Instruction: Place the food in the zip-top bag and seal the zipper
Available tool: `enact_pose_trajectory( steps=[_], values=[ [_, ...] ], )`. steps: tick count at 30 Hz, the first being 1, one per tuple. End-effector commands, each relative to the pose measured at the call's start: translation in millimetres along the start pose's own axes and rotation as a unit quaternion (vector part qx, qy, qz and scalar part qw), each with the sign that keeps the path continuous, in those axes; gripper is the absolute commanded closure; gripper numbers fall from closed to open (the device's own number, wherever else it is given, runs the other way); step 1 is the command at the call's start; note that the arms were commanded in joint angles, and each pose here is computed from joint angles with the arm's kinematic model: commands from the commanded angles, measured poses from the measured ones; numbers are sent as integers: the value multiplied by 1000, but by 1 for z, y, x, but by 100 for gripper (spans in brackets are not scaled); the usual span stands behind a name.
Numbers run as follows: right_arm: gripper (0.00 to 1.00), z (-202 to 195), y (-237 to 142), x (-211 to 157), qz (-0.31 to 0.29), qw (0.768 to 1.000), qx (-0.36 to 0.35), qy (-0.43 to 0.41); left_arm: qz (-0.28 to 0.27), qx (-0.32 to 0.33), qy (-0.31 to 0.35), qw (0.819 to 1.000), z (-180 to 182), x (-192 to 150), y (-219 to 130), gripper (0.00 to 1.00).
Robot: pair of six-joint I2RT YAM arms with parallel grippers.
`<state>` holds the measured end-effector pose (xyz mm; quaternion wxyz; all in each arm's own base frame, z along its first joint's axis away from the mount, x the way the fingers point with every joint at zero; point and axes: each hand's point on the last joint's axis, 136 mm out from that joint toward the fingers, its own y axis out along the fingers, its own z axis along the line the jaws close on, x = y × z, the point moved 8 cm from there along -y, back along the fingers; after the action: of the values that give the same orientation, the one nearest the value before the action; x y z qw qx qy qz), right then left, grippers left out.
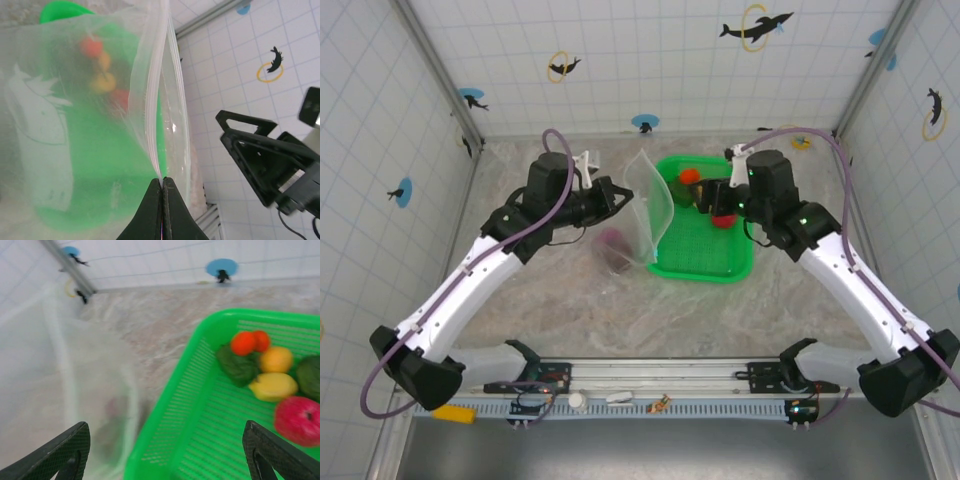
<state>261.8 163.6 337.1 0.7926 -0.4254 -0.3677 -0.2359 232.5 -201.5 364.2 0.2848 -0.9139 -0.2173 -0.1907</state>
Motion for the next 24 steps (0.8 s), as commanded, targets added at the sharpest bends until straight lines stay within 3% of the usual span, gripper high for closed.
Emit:
enact_pose_trajectory(
  steps=[1, 7, 13, 24],
  values=[
    [18, -20, 23, -15, 27, 999, -29, 15, -13, 30, 18, 999, 11, -7, -9, 100],
    [18, -57, 73, -31, 90, 985, -147, 5, -12, 35, 25, 999, 15, -9, -7, 100],
    [15, -88, 119, -42, 142, 965, -221, -17, 2, 18, 18, 1000, 21, -11, 0, 100],
    [12, -121, 169, -60, 202, 937, -283, -37, 17, 10, 13, 1000, 36, -13, 4, 100]
  ],
)
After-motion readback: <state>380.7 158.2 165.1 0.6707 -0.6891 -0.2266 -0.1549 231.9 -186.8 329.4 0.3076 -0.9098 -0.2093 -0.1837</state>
